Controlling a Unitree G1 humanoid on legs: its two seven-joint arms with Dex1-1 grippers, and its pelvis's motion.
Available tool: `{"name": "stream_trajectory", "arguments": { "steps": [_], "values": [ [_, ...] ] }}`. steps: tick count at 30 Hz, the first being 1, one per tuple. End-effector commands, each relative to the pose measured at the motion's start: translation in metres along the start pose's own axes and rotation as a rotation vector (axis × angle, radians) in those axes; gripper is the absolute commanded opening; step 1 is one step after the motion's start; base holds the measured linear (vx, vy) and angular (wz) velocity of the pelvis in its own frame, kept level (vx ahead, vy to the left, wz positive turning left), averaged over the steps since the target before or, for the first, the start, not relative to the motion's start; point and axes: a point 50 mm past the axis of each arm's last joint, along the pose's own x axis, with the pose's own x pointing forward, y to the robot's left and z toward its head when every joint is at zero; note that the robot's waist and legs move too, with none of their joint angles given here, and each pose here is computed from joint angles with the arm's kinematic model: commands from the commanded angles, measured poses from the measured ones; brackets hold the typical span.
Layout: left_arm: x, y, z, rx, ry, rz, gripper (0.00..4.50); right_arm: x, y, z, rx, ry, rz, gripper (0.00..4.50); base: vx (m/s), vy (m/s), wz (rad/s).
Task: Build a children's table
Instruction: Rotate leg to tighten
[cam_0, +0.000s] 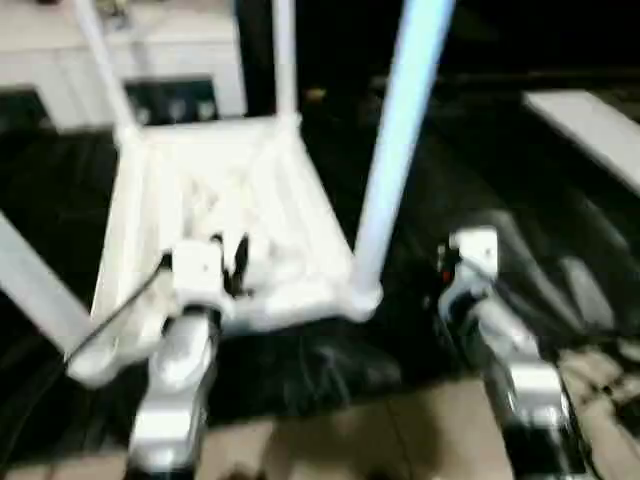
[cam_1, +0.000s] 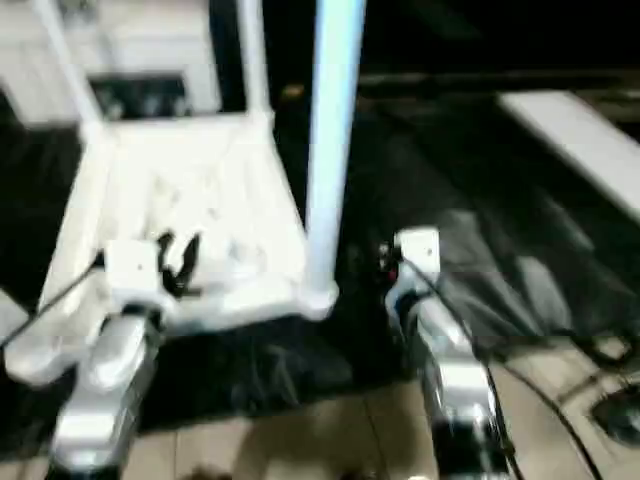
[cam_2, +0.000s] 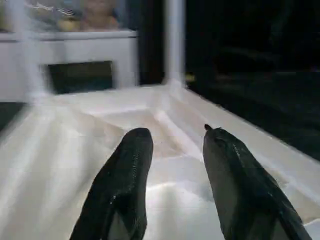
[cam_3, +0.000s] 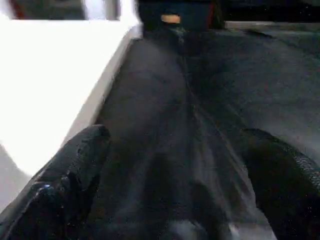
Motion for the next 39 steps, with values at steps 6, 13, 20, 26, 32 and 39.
{"name": "stream_trajectory", "arguments": {
  "steps": [6, 13, 20, 26, 32, 39],
  "values": [
    [0.002, -0.002, 0.003, 0.030, -0.001, 0.025, 1.96, -0.002, -0.005, 0.002, -0.019, 0.012, -0.021, 4.43, -0.014, -0.005, -0.02],
    [-0.003, 0.000, 0.003, 0.081, 0.000, 0.064, 1.96, -0.002, -0.010, 0.005, -0.050, 0.011, -0.028, 4.43, -0.036, -0.014, 0.32],
    [-0.009, 0.007, -0.003, 0.030, 0.051, 0.122, 1.96, 0.000, -0.006, 0.006, -0.033, 0.011, 0.039, 4.43, -0.040, -0.199, 0.25],
    [-0.025, 0.014, 0.000, 0.101, 0.005, 0.140, 1.96, -0.003, -0.002, 0.004, -0.042, 0.016, 0.113, 4.43, 0.000, -0.104, 0.20],
    [-0.049, 0.017, 0.001, 0.000, -0.034, 0.137, 2.31, -0.013, -0.008, -0.004, -0.039, 0.046, 0.129, 4.47, -0.005, 0.040, 0.05],
    [-0.080, 0.031, 0.003, -0.010, -0.064, 0.276, 2.83, -0.032, -0.019, -0.008, -0.063, 0.044, 0.254, 4.50, -0.007, 0.008, -0.01]
  ]
}}
